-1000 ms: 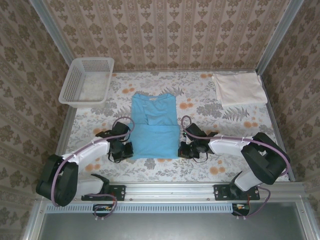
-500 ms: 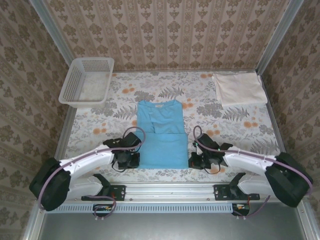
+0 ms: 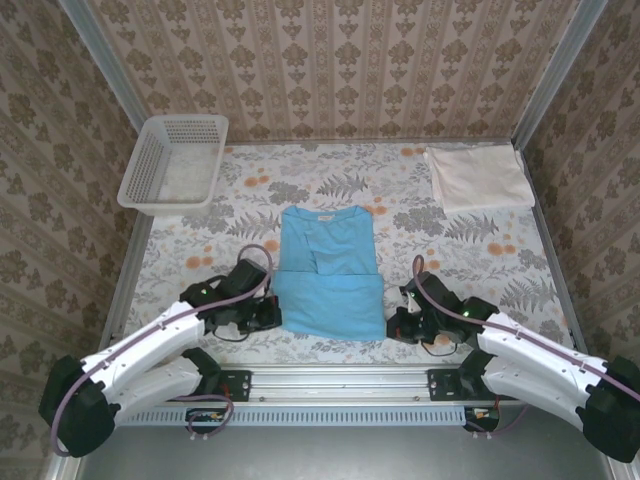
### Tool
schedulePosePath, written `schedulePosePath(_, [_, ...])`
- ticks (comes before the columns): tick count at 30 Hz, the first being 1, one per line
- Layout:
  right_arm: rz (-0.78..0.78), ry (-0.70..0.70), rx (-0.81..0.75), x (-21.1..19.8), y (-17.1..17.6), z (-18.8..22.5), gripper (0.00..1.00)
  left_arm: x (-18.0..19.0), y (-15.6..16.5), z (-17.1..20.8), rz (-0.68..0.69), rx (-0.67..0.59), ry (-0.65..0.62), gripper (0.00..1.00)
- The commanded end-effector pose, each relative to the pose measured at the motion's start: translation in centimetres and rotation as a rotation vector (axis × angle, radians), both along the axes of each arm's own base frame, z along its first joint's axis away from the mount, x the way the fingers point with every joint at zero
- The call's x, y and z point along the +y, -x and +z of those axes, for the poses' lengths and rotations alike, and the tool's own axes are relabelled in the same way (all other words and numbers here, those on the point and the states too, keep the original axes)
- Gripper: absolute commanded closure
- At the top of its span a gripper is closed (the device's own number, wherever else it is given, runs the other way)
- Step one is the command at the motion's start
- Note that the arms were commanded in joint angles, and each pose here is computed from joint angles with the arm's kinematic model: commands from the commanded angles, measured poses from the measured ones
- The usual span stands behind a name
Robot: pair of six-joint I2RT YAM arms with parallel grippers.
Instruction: Fold and stack the t-shirts
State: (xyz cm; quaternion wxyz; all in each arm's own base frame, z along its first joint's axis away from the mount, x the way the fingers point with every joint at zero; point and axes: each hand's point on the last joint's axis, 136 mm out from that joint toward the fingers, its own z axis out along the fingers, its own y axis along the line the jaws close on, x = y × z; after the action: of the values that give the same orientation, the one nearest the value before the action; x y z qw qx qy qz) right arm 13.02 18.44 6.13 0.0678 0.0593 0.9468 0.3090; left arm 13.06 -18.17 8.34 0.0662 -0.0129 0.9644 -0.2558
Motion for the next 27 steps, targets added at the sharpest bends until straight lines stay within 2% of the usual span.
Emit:
schedulePosePath(1, [-0.076,-0.024,-0.06,0.4,-2.7,3.1,1.0,-1.2,-2.3,3.8,0.064,-0.026,0.115,1.0])
schedulePosePath(4, [-0.126,-0.071,-0.122,0.8,-5.8,5.9,1.0,-1.4,-5.3,5.6,0.11,-0.063,0.159,1.0])
schedulePosePath(9, [-0.222,-0.141,-0.139,0.3,-11.3,8.8,1.0,-2.1,-11.3,8.0,0.166,-0.138,0.207,1.0])
schedulePosePath(13, [-0.235,-0.16,-0.161,0.6,-16.1,10.9,1.0,-2.4,-16.1,9.4,0.194,-0.174,0.231,1.0])
schedulePosePath(16, [-0.263,-0.189,-0.12,1.0,-20.1,10.7,1.0,-2.7,-20.0,9.3,0.213,-0.164,0.24,1.0])
schedulePosePath(20, [-0.345,-0.154,-0.07,0.5,-26.2,8.3,1.0,-2.4,-25.6,6.7,0.277,-0.105,0.243,1.0])
schedulePosePath(23, [-0.4,-0.12,-0.019,-0.4,-30.4,5.7,1.0,-1.9,-30.4,4.1,0.336,-0.04,0.274,0.94])
schedulePosePath(24, [-0.422,-0.111,0.001,-0.7,-31.6,5.0,1.0,-1.8,-31.9,3.4,0.352,-0.028,0.294,0.86])
schedulePosePath(25, [-0.438,-0.114,0.023,-1.0,-33.0,4.2,1.0,-1.5,-33.4,2.4,0.371,-0.011,0.292,0.7])
schedulePosePath(26, [-0.448,-0.118,0.047,-1.2,-34.2,3.5,0.86,-0.8,-34.6,1.5,0.398,0.013,0.272,0.6])
schedulePosePath(27, [-0.459,-0.107,0.075,-1.5,-35.1,2.8,0.71,-0.4,-35.6,0.9,0.407,0.017,0.264,0.57])
